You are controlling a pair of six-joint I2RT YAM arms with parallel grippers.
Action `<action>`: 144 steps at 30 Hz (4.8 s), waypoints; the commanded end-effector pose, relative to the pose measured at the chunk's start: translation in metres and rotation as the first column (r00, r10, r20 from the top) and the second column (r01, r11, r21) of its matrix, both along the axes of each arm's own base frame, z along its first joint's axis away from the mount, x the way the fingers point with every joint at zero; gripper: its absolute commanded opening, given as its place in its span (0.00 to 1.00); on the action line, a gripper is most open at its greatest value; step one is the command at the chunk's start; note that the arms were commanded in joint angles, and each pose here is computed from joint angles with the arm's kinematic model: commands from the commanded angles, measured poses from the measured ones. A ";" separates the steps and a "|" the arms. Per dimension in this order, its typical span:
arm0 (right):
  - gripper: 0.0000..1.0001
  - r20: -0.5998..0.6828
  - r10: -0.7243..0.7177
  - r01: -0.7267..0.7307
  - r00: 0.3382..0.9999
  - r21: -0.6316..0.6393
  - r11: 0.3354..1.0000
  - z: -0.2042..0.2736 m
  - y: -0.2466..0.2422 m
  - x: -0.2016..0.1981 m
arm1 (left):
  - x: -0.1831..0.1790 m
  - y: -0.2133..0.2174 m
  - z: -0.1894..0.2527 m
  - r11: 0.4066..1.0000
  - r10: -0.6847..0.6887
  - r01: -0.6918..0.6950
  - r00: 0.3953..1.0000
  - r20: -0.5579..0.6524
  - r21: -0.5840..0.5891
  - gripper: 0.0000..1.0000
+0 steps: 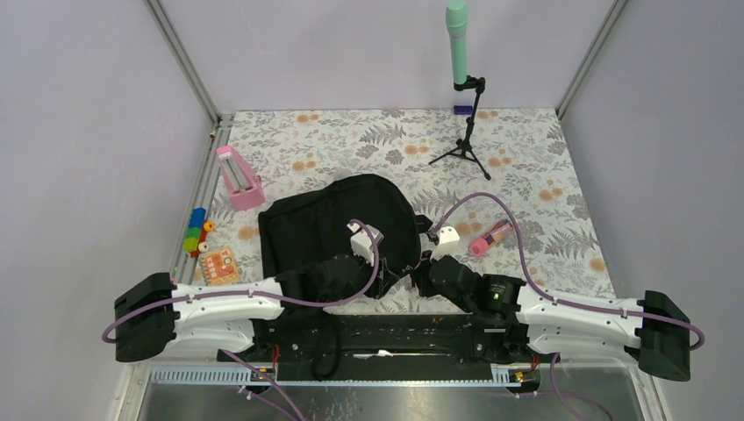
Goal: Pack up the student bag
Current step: Zip the student bag at the center of the board.
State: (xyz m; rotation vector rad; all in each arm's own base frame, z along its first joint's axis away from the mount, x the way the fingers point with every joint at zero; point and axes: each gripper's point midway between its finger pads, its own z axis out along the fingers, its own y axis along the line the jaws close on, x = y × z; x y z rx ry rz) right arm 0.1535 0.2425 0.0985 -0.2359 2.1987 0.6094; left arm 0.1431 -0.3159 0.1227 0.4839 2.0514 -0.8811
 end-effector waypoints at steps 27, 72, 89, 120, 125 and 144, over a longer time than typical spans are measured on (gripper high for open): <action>0.00 -0.004 0.014 -0.013 1.000 0.031 0.999 0.005 0.007 0.000 | 0.032 0.032 -0.030 0.964 0.255 -0.256 0.967 0.023 0.075 0.44; 0.00 -0.033 0.020 -0.019 0.999 0.034 0.999 -0.001 0.011 -0.004 | 0.004 0.043 -0.031 0.988 0.152 -0.152 0.988 -0.022 -0.035 0.00; 0.00 -0.044 0.011 -0.010 0.999 0.022 1.000 -0.004 0.009 -0.004 | -0.012 0.071 -0.041 0.987 0.156 -0.152 0.984 -0.083 0.049 0.00; 0.00 -0.043 0.004 -0.004 0.999 0.005 1.000 -0.005 0.009 -0.002 | -0.015 0.164 -0.003 0.893 0.443 -0.424 0.886 -0.136 0.148 0.04; 0.00 -0.041 0.004 -0.004 0.999 0.005 1.000 -0.004 0.008 -0.002 | -0.006 0.140 0.038 0.919 0.395 -0.393 0.913 -0.102 0.038 0.73; 0.00 -0.031 -0.013 0.014 0.999 0.017 1.000 -0.006 0.000 -0.002 | 0.078 -0.039 0.075 0.992 0.100 -0.108 0.987 -0.128 -0.063 0.97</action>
